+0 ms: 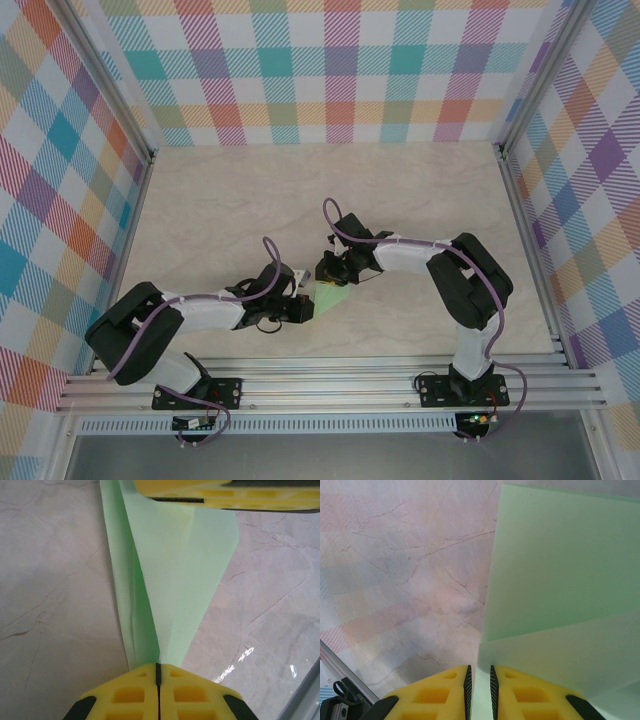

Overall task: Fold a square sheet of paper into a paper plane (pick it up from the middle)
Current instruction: Fourth fold the wing at the center of the table.

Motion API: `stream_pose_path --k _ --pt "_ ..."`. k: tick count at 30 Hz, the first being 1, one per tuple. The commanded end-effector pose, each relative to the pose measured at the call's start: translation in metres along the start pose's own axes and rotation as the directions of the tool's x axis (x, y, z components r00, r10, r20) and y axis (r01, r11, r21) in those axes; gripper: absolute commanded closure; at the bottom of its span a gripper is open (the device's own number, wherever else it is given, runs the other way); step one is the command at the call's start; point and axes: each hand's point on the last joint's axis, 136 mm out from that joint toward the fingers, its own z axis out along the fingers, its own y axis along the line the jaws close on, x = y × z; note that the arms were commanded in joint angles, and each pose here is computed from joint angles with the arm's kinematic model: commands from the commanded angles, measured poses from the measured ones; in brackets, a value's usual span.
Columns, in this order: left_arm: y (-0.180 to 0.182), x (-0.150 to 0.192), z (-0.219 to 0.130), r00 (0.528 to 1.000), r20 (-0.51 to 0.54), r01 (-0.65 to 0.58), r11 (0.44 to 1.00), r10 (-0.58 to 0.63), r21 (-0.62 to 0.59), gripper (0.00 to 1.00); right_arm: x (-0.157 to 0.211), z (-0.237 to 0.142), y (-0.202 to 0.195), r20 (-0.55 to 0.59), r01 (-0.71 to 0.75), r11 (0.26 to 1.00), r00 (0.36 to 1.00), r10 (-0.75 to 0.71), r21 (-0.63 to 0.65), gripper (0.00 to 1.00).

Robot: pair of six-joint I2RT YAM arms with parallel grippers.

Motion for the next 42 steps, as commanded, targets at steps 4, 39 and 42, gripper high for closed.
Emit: stream_pose_path --k 4,39,42 --pt "0.015 0.007 0.006 1.0 -0.028 0.008 0.999 -0.009 -0.046 0.95 -0.002 0.007 -0.007 -0.004 -0.015 1.0 1.0 0.015 0.026 0.8" --pt "0.021 -0.007 -0.016 0.998 0.054 -0.038 0.992 0.045 -0.124 0.68 -0.007 0.003 0.01 -0.009 0.005 1.0 1.0 -0.005 -0.024 0.8" --pt "0.019 -0.005 -0.012 0.998 0.038 -0.037 0.994 0.042 -0.105 0.68 -0.007 0.004 0.01 -0.011 0.005 1.0 1.0 -0.005 -0.024 0.8"
